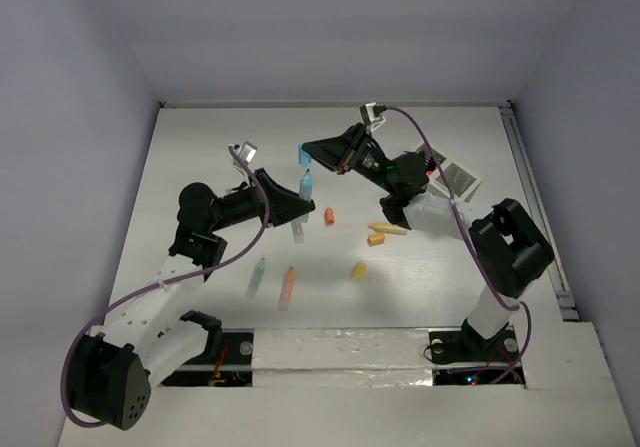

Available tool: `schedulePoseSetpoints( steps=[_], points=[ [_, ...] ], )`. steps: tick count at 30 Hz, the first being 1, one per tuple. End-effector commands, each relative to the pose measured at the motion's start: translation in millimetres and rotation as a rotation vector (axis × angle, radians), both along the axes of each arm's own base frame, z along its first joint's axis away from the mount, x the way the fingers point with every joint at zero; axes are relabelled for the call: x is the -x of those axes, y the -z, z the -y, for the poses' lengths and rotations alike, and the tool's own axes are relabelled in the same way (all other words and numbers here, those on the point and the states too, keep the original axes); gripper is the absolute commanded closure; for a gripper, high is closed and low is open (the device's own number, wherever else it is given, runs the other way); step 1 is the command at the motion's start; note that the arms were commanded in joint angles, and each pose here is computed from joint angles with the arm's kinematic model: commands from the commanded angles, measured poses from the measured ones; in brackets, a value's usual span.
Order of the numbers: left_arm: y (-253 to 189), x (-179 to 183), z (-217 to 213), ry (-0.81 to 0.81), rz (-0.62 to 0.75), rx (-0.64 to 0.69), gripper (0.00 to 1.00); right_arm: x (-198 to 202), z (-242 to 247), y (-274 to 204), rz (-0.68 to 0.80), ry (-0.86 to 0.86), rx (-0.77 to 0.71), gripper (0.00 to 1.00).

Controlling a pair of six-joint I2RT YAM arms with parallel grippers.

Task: Sort the stationery into containers
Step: Close the pen cap on the pen.

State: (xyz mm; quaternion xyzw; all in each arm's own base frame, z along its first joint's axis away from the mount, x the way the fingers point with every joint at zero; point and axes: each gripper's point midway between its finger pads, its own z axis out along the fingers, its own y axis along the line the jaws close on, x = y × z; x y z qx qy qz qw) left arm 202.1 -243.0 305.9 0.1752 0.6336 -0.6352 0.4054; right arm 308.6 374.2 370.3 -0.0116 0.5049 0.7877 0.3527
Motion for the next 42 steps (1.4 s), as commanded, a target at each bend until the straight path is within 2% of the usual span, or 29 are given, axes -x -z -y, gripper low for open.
schedulePoseSetpoints(
  steps=[1, 22, 42],
  points=[
    [-10.1, 4.9, -1.9, 0.015, 0.065, 0.024, 1.0, 71.5, 51.9, -96.5, 0.422, 0.028, -0.308, 1.0],
    [-8.6, -0.8, -5.9, -0.011, 0.065, 0.016, 1.0, 80.5, 49.2, -93.6, 0.421, 0.011, -0.303, 1.0],
    [-23.7, 7.8, -8.9, 0.008, 0.103, 0.081, 1.0, 91.9, 38.3, -81.4, 0.41, -0.015, -0.283, 1.0]
  ],
)
